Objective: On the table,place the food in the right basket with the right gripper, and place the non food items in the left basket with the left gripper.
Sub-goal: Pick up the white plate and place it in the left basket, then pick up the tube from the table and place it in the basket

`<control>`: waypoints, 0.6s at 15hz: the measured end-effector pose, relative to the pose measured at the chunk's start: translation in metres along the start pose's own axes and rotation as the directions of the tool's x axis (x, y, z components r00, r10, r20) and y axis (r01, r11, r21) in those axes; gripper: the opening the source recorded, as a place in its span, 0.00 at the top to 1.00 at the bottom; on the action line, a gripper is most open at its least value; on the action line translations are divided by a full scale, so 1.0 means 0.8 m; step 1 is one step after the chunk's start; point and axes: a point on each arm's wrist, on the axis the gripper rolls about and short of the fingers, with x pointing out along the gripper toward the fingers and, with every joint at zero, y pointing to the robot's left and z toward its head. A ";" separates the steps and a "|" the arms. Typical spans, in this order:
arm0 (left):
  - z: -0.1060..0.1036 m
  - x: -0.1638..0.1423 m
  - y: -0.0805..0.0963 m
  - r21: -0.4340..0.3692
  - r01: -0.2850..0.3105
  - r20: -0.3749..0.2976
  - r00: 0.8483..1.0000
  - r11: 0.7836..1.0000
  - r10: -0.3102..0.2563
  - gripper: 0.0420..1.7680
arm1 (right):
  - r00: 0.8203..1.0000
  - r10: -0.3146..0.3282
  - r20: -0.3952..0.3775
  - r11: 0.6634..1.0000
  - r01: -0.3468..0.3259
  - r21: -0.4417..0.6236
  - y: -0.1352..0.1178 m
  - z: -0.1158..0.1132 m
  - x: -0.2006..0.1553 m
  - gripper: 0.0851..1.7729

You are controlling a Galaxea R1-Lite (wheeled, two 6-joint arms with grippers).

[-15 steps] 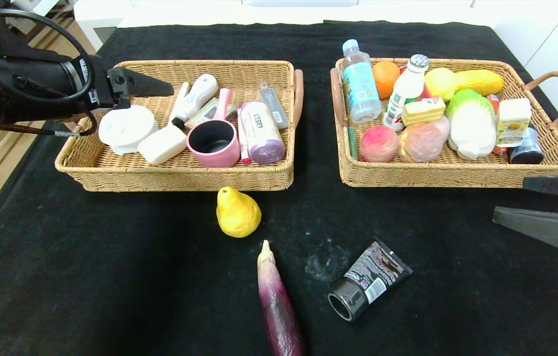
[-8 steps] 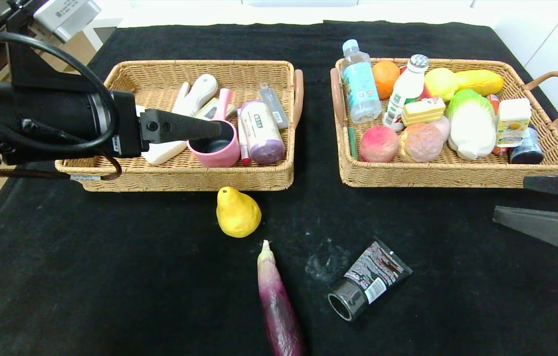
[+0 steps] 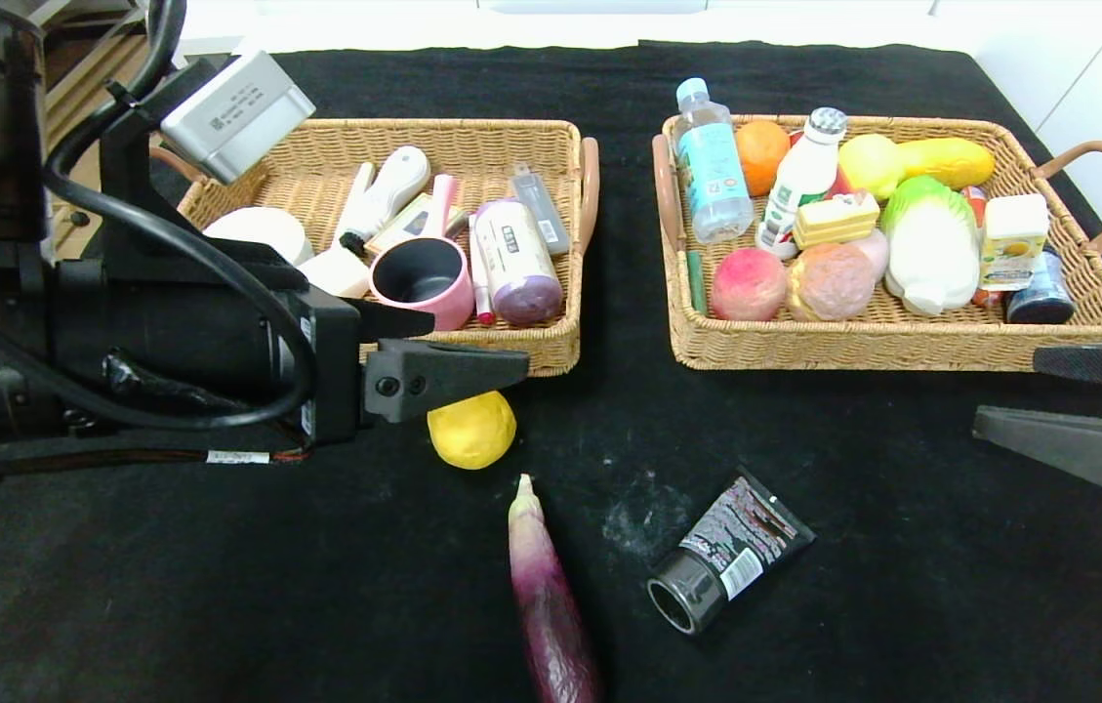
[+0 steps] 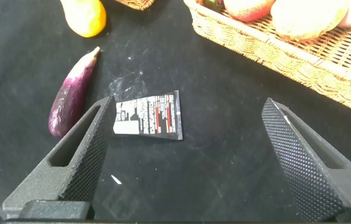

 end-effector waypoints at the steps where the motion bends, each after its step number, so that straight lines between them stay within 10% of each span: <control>1: -0.004 0.005 -0.005 0.009 0.006 0.005 1.000 1.000 -0.006 0.04 | 1.000 0.000 0.000 1.000 0.000 0.000 0.000 0.000 0.000 0.04; 9: -0.049 0.046 -0.052 0.194 0.067 -0.055 0.997 0.979 -0.058 0.03 | 1.000 -0.004 0.000 1.000 0.004 0.001 -0.001 0.000 0.001 0.04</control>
